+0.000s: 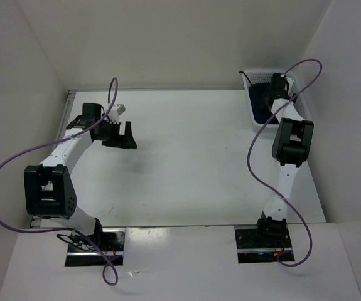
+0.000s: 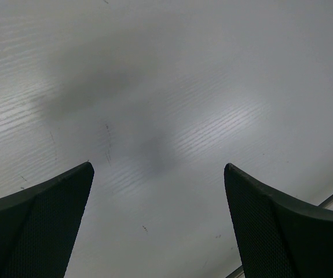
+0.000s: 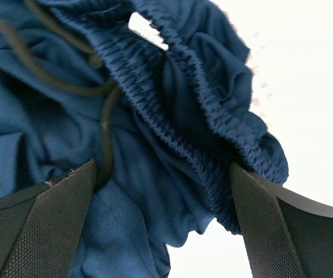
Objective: Fold and stack the shorts
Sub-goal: Grab the shorts from the pile, then move the shorts to the center of the board
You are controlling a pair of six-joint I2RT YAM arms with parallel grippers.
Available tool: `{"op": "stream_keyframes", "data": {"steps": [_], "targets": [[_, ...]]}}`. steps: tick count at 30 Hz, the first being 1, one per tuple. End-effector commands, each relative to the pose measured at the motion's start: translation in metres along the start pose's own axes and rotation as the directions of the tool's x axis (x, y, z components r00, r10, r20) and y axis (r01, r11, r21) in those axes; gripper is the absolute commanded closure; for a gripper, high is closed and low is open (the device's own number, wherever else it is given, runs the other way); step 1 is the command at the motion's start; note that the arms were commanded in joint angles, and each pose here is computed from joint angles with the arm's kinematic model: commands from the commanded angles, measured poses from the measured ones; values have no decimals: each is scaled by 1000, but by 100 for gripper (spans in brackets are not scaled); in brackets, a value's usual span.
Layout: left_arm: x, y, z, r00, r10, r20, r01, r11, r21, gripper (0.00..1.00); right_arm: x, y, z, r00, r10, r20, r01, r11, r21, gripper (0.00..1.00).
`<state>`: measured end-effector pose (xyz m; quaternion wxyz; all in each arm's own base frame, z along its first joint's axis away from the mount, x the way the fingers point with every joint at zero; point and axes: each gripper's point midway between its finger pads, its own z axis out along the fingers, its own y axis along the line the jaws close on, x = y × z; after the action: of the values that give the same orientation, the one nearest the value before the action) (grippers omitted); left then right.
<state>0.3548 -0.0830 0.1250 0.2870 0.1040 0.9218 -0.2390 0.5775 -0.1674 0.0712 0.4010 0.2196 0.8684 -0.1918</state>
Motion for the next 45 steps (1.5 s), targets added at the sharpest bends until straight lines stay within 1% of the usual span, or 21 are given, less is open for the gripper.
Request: {"op": "stream_keyframes", "data": {"steps": [1, 2, 5, 6, 9, 10, 11, 16, 20, 26, 27, 29, 30, 32, 34, 35, 37, 40, 43, 44, 45], "targets": [[-6, -3, -2, 1000, 14, 12, -14, 1000, 7, 0, -20, -21, 6, 998, 35, 53, -40, 995, 89, 1], [-6, -3, -2, 1000, 14, 12, -14, 1000, 7, 0, -20, -27, 8, 998, 41, 51, -46, 994, 97, 4], [-2, -1, -1, 1000, 9, 3, -9, 1000, -1, 0, -10, -31, 19, 999, 48, 24, -49, 996, 71, 35], [-2, -1, -1, 1000, 9, 3, -9, 1000, -1, 0, -9, -25, 19, 999, 48, 19, -49, 998, 35, 55], [0, -5, -1, 1000, 16, 0, -16, 1000, 4, 0, -21, -7, 9, 998, 58, 28, -55, 995, -81, 79], [0, -5, -1, 1000, 16, 0, -16, 1000, 4, 0, -33, -4, -1, 997, 67, 49, -61, 991, -115, 95], [0, -5, -1, 1000, 16, 0, -16, 1000, 4, 0, -46, 0, -9, 993, 93, 69, -82, 986, -145, 100], [-5, -9, -8, 999, 31, 25, -31, 1000, 2, 0, -130, -2, -74, 961, 167, 219, -108, 960, -257, 100], [-39, -1, -17, 989, 89, 122, -81, 994, -71, 0, -213, -19, -161, 880, 283, 382, -148, 927, -346, 100], [-84, -10, -37, 964, 149, 222, -132, 987, -88, 0, -290, -13, -288, 745, 408, 527, -96, 848, -521, 100], [-85, -11, -39, 964, 149, 222, -132, 987, -88, 0, -305, -15, -323, 705, 438, 557, -76, 828, -555, 100], [-91, -14, -45, 957, 160, 241, -142, 986, -92, 0, -313, 1, -368, 677, 477, 560, -26, 776, -630, 100], [-93, -14, -49, 954, 166, 250, -144, 984, -104, 0, -324, -2, -404, 631, 512, 583, 3, 750, -662, 100], [-102, -18, -60, 940, 187, 286, -158, 980, -124, 0, -327, 21, -457, 598, 554, 579, 74, 682, -728, 100], [-115, -20, -70, 916, 218, 336, -177, 973, -149, 0, -335, 28, -515, 536, 604, 590, 148, 621, -770, 100], [-118, -20, -74, 909, 227, 349, -179, 970, -163, 0, -333, 40, -559, 507, 638, 579, 217, 556, -802, 100], [-123, -24, -80, 897, 240, 371, -189, 967, -169, 0, -328, 50, -598, 491, 681, 543, 263, 478, -838, 100], [-126, -28, -88, 880, 257, 399, -201, 964, -177, 0, -311, 74, -645, 508, 717, 478, 329, 351, -877, 100], [-124, -20, -89, 873, 261, 412, -190, 960, -207, 0, -289, 103, -648, 581, 697, 420, 327, 273, -905, 100], [-125, -20, -94, 868, 266, 419, -186, 957, -223, 0, -275, 122, -622, 635, 653, 412, 299, 285, -911, 100], [-124, -18, -94, 866, 268, 422, -181, 955, -235, 0, -269, 125, -620, 644, 649, 405, 288, 285, -914, 100]]}}
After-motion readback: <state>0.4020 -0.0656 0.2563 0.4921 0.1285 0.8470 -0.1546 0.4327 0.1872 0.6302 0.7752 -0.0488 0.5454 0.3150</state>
